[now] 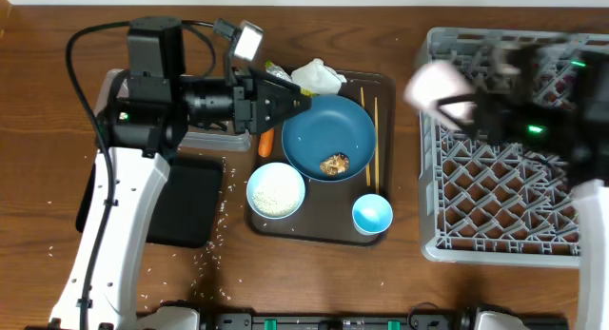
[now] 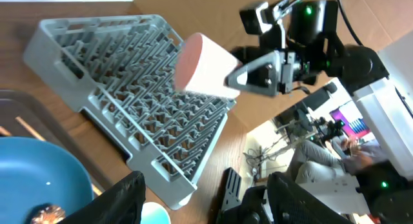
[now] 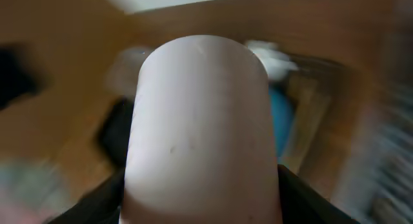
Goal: Sort waste into correct bins and load items into the dishwasher rack
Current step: 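Carry the pink cup with the right gripper and set it in the rack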
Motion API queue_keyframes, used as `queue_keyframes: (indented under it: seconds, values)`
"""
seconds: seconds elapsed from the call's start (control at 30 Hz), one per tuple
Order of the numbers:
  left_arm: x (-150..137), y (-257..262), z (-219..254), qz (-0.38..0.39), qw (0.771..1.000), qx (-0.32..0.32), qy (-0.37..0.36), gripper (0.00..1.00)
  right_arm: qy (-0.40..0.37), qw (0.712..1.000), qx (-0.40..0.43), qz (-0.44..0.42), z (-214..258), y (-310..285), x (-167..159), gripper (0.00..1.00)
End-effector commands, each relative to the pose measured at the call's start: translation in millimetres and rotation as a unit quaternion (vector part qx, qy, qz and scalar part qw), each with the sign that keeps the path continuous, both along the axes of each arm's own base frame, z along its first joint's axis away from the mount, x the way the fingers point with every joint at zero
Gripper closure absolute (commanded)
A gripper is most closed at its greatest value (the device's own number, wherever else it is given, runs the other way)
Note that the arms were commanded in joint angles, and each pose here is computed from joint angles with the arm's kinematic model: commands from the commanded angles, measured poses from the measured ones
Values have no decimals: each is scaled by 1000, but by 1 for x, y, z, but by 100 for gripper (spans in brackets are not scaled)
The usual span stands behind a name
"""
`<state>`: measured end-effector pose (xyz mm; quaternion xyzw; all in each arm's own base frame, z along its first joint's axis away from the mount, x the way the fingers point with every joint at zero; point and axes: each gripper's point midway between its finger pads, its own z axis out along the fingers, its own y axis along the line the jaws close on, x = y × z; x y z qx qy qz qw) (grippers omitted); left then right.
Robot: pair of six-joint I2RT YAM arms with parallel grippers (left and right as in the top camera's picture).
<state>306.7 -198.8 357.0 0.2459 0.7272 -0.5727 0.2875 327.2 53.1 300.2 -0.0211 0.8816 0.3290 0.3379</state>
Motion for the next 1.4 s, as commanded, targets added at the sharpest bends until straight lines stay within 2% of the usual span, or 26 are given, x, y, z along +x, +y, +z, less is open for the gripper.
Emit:
queue_keyframes:
  seconds: [0.0, 0.1, 0.23, 0.47, 0.6, 0.73, 1.03, 1.07, 1.13, 1.2, 1.37]
  values:
    - [2, 3, 1, 5, 1000, 2, -4, 39, 47, 983, -56, -170, -11, -76, -9, 51]
    - [2, 3, 1, 5, 1000, 2, -2, 38, 122, 938, -75, -315, -31, -142, -35, 50]
    - [2, 3, 1, 5, 1000, 2, -1, 38, 203, 857, -94, -464, -53, -212, -82, 50]
    - [0, 3, -1, 5, 1000, 3, 6, 38, 262, 781, -76, -562, -75, -268, -122, 50]
    - [-1, 3, -3, 5, 1000, 4, 16, 38, 290, 755, -58, -585, -90, -286, -134, 50]
    - [-1, 3, -3, 5, 1000, 4, 17, 38, 315, 745, -46, -586, -109, -299, -133, 45]
    - [-1, 3, -3, 5, 1000, 5, 17, 38, 361, 761, 38, -538, -162, -301, -102, 46]
    - [-1, 3, -3, 5, 1000, 5, 18, 38, 367, 760, 45, -534, -167, -300, -100, 44]
    - [-1, 3, -4, 7, 1000, 6, 19, 38, 379, 758, 55, -529, -175, -299, -99, 27]
    - [-1, 4, -8, 12, 999, 11, 29, 35, 372, 766, 62, -521, -172, -297, -95, 16]
    - [8, 9, -40, 72, 991, 84, 73, 34, 316, 805, 69, -496, -141, -291, -78, 9]
